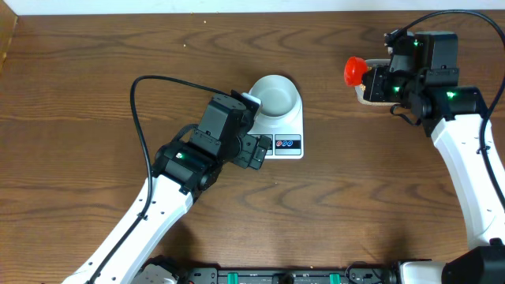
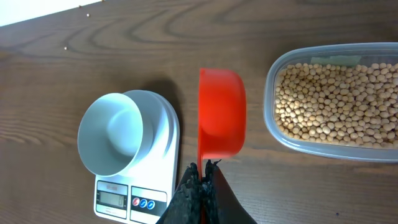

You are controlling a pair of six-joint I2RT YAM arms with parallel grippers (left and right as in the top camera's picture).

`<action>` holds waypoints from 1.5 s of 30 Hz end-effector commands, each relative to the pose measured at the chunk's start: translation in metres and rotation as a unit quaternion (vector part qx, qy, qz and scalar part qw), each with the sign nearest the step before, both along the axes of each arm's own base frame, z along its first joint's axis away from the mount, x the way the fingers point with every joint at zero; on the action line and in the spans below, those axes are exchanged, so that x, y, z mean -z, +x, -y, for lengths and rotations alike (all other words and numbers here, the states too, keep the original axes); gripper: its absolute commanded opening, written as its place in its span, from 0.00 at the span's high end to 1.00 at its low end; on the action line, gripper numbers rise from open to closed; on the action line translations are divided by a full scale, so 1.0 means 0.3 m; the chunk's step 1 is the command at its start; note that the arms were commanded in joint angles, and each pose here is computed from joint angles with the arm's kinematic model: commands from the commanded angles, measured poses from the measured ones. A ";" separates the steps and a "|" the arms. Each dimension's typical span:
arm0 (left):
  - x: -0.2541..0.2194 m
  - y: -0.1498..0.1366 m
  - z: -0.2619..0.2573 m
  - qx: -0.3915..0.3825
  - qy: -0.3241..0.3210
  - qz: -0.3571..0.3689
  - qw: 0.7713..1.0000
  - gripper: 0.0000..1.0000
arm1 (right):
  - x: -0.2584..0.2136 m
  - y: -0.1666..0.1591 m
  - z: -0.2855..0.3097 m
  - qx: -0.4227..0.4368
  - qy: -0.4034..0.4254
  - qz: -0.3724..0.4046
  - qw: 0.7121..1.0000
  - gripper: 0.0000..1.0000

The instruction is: Scoop item into bowl and weigh 50g on scale

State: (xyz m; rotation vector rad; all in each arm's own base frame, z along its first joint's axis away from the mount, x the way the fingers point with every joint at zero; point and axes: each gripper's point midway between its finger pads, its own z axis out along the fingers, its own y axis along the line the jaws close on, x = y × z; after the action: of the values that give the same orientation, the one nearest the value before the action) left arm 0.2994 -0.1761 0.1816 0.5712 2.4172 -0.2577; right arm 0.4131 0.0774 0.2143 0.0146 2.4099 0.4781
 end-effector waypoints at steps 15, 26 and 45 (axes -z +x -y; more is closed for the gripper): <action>-0.017 -0.011 0.020 0.005 -0.029 -0.004 1.000 0.02 | -0.027 0.018 0.007 -0.002 -0.004 0.016 1.000 0.99; -0.002 -0.023 0.016 0.003 -0.032 -0.017 0.999 0.02 | -0.030 0.023 0.007 -0.002 -0.004 0.019 1.000 0.99; 0.061 -0.027 -0.073 -0.033 0.001 -0.040 0.999 0.02 | -0.030 0.022 0.006 -0.002 -0.004 0.019 1.000 0.99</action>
State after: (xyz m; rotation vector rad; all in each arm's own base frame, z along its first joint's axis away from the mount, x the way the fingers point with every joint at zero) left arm 0.2914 -0.1604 0.1623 0.5114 2.5102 -0.2757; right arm 0.4159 0.0776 0.2169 0.0112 2.3941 0.4778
